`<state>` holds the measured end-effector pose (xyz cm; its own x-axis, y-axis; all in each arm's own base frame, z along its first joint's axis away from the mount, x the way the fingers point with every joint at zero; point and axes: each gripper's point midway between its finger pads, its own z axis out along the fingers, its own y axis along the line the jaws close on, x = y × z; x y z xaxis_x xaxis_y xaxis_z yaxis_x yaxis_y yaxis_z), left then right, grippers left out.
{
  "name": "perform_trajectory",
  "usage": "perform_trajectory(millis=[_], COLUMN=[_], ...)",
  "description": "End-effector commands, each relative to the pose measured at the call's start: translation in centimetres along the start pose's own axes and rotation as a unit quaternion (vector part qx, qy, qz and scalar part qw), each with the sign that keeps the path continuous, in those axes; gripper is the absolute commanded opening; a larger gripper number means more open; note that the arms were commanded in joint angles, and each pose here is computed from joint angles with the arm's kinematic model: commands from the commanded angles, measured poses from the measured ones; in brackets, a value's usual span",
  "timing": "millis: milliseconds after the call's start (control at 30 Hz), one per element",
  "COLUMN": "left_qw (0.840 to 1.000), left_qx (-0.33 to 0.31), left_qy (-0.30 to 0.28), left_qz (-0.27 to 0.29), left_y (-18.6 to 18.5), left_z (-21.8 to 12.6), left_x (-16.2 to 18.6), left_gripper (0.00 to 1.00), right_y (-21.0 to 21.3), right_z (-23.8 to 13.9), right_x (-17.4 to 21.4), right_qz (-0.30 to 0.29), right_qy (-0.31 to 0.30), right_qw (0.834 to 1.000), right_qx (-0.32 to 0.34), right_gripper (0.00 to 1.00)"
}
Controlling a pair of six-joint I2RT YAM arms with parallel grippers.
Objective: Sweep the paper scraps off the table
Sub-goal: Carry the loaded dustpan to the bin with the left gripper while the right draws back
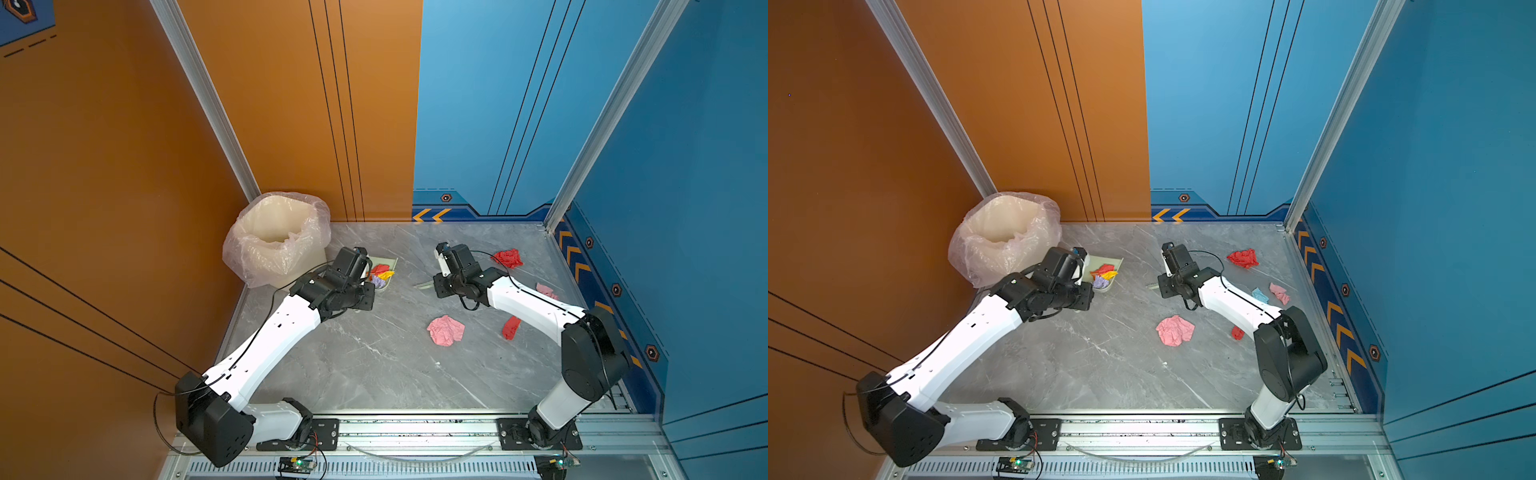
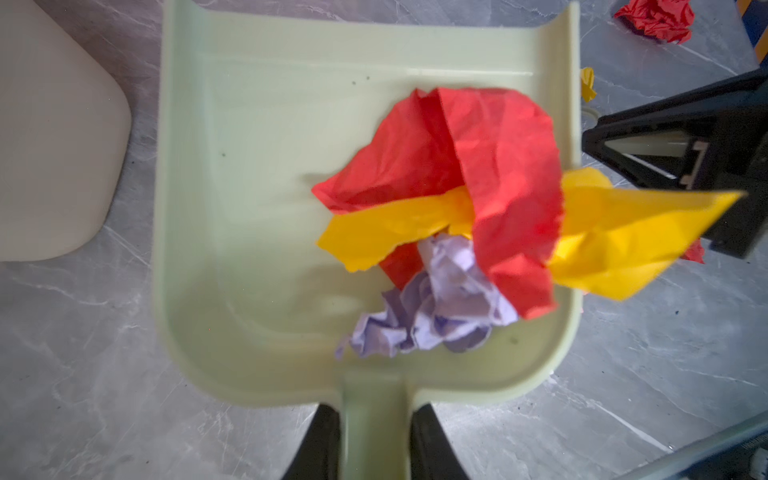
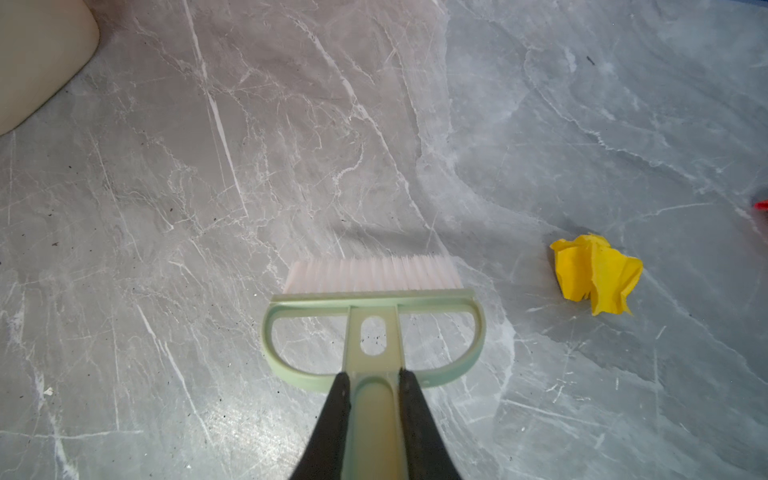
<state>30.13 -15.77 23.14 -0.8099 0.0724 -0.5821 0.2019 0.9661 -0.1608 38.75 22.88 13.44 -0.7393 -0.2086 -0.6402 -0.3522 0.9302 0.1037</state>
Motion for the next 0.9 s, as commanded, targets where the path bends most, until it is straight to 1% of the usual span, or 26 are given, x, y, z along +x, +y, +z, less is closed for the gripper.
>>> perform_trajectory(millis=[0, 167, 300, 433, 567, 667, 800, 867], left_qw=[1.0, 0.998, 0.997, 0.994, 0.99, 0.986, 0.981, 0.977], left_qx=[0.014, 0.007, 0.0, 0.002, 0.018, 0.018, 0.033, 0.049], left_qy=[-0.011, -0.059, -0.072, -0.085, -0.086, -0.093, -0.098, -0.099], left_qz=[-0.004, -0.019, -0.04, -0.066, -0.112, -0.137, -0.164, -0.18], left_y=[0.4, 1.7, 3.4, 5.4, 7.8, 9.4, 10.7, 11.2], left_z=[-2.9, -6.0, -7.6, -8.1, -8.0, -8.0, -8.1, -8.2], left_x=[-1.7, -5.7, -8.0, -10.0, -11.5, -12.6, -13.4, -13.7], left_gripper=[0.0, 0.0, 0.0, 0.0, 0.0, 0.0, 0.0, 0.0], right_y=[0.3, 0.4, 0.7, 0.7, 0.6, 0.6, 0.5, 0.4], right_z=[-0.2, -0.1, -0.2, -0.3, -0.5, -0.7, -0.9, -1.0], right_x=[-0.4, -0.3, 0.0, 0.4, 0.6, 0.5, 0.4, 0.5], right_qz=[0.011, 0.012, 0.016, 0.018, 0.018, 0.019, 0.02, 0.02], right_qy=[-0.009, -0.008, -0.006, -0.005, -0.003, -0.004, -0.006, -0.005], right_qw=[1.0, 1.0, 0.999, 0.999, 0.999, 0.999, 0.999, 0.999], right_qx=[-0.017, -0.021, -0.03, -0.033, -0.03, -0.032, -0.029, -0.028], right_gripper=[0.0, 0.0, 0.0, 0.0, 0.0, 0.0, 0.0, 0.0])
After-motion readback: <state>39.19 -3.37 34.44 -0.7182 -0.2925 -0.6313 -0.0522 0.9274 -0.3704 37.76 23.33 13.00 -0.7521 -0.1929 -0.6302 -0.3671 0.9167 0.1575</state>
